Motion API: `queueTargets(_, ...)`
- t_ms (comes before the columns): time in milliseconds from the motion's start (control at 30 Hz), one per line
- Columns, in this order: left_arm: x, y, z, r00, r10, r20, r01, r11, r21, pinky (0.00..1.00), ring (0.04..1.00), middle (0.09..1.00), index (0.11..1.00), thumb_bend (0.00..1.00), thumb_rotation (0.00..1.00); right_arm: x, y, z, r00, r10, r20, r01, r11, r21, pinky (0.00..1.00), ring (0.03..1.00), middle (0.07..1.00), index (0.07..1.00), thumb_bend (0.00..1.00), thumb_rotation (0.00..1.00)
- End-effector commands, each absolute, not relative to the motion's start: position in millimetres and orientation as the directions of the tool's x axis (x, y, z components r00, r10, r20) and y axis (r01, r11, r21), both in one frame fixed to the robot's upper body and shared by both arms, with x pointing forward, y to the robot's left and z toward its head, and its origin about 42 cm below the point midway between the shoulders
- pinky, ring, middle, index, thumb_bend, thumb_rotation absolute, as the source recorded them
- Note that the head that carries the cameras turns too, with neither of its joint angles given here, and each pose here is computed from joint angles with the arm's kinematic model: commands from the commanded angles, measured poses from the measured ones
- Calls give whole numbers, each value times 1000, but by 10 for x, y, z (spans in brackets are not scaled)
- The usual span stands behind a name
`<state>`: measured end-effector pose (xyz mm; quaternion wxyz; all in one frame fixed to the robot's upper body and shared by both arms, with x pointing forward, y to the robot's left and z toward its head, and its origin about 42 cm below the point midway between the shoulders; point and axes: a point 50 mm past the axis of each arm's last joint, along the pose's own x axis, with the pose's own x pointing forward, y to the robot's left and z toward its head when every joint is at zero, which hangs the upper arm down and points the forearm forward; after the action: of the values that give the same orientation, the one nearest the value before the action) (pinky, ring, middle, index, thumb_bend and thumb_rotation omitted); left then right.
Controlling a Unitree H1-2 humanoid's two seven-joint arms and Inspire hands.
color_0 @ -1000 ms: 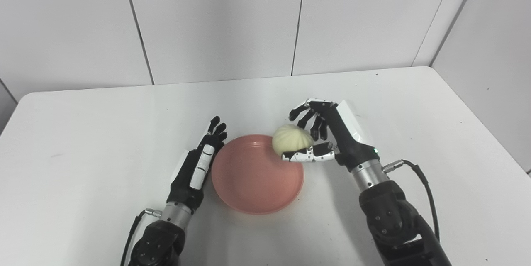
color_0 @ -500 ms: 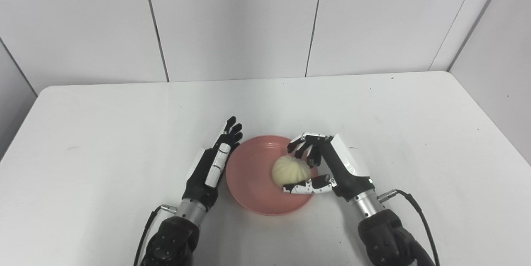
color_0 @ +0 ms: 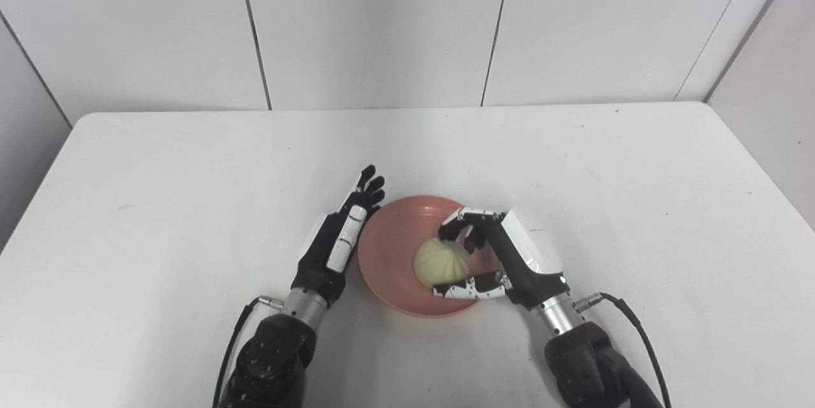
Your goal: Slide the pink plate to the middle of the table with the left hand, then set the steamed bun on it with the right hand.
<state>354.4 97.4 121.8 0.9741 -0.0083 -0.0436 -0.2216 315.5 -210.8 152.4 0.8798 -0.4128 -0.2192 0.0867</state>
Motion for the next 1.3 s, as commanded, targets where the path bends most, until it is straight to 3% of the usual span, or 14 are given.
queueTargets(0, 3506, 905, 1167, 896, -439, 72, 440, 898, -5, 964, 976, 982, 987, 695, 1000, 3169, -2065, 1628, 850, 352, 391, 73, 658, -750, 381, 450, 504, 472, 515, 0)
queueTargets(133, 3506, 912, 1157, 896, -438, 75, 439, 898, -6, 969, 977, 982, 986, 691, 1000, 3164, -2036, 1617, 837, 369, 403, 80, 646, -759, 434, 505, 491, 496, 516, 0)
queueTargets(233, 3501, 919, 1154, 899, -431, 75, 433, 902, 1, 957, 969, 973, 979, 699, 1000, 3142, -1995, 1708, 807, 397, 436, 78, 660, -747, 530, 650, 505, 490, 516, 0)
queueTargets(300, 3503, 925, 1150, 899, -430, 76, 431, 902, 5, 954, 968, 972, 979, 691, 1000, 3122, -1983, 1772, 799, 411, 439, 66, 666, -743, 579, 717, 715, 497, 502, 99)
queueTargets(367, 3505, 930, 1149, 900, -429, 75, 430, 903, 7, 950, 966, 971, 977, 688, 1000, 3116, -1987, 1796, 798, 418, 434, 53, 669, -741, 643, 782, 818, 753, 485, 87)
queueTargets(400, 3505, 934, 1152, 900, -429, 77, 430, 903, 9, 949, 966, 971, 976, 688, 1000, 3115, -1998, 1805, 800, 426, 423, 38, 667, -744, 657, 794, 836, 796, 482, 90)
queueTargets(433, 3505, 937, 1155, 899, -431, 79, 431, 902, 9, 949, 965, 971, 977, 684, 1000, 3116, -2009, 1812, 802, 433, 411, 25, 664, -747, 691, 821, 861, 831, 471, 169)
queueTargets(500, 3506, 945, 1159, 898, -433, 81, 434, 901, 9, 955, 970, 975, 982, 676, 1000, 3115, -2027, 1822, 808, 447, 384, -3, 655, -756, 755, 857, 894, 876, 475, 299)
queueTargets(567, 3504, 951, 1161, 899, -432, 78, 433, 901, 3, 958, 972, 977, 983, 676, 1000, 3118, -2040, 1825, 811, 462, 359, -20, 635, -772, 790, 873, 908, 892, 485, 341)
queueTargets(667, 3498, 960, 1173, 900, -429, 74, 431, 903, -4, 973, 978, 979, 984, 676, 1000, 3131, -2061, 1811, 809, 485, 333, -30, 599, -800, 896, 924, 943, 884, 625, 424)
queueTargets(1067, 3517, 1039, 1190, 902, -423, 87, 425, 905, 1, 988, 985, 987, 999, 654, 1000, 3160, -2110, 1829, 826, 456, 330, -12, 600, -800, 975, 984, 995, 885, 688, 477)
queueTargets(1133, 3520, 1058, 1186, 902, -422, 87, 424, 906, -3, 996, 990, 990, 1000, 671, 1000, 3156, -2141, 1820, 837, 422, 348, 2, 634, -773, 994, 996, 999, 925, 682, 480)
queueTargets(1200, 3522, 1080, 1188, 904, -418, 91, 420, 907, -11, 999, 993, 993, 1000, 669, 1000, 3149, -2193, 1790, 855, 369, 364, 9, 691, -723, 985, 991, 1000, 972, 684, 527)
queueTargets(1267, 3525, 1100, 1196, 908, -408, 97, 411, 912, -15, 1000, 991, 995, 1000, 673, 1000, 3134, -2251, 1754, 879, 312, 360, 8, 745, -667, 895, 985, 1000, 995, 681, 597)
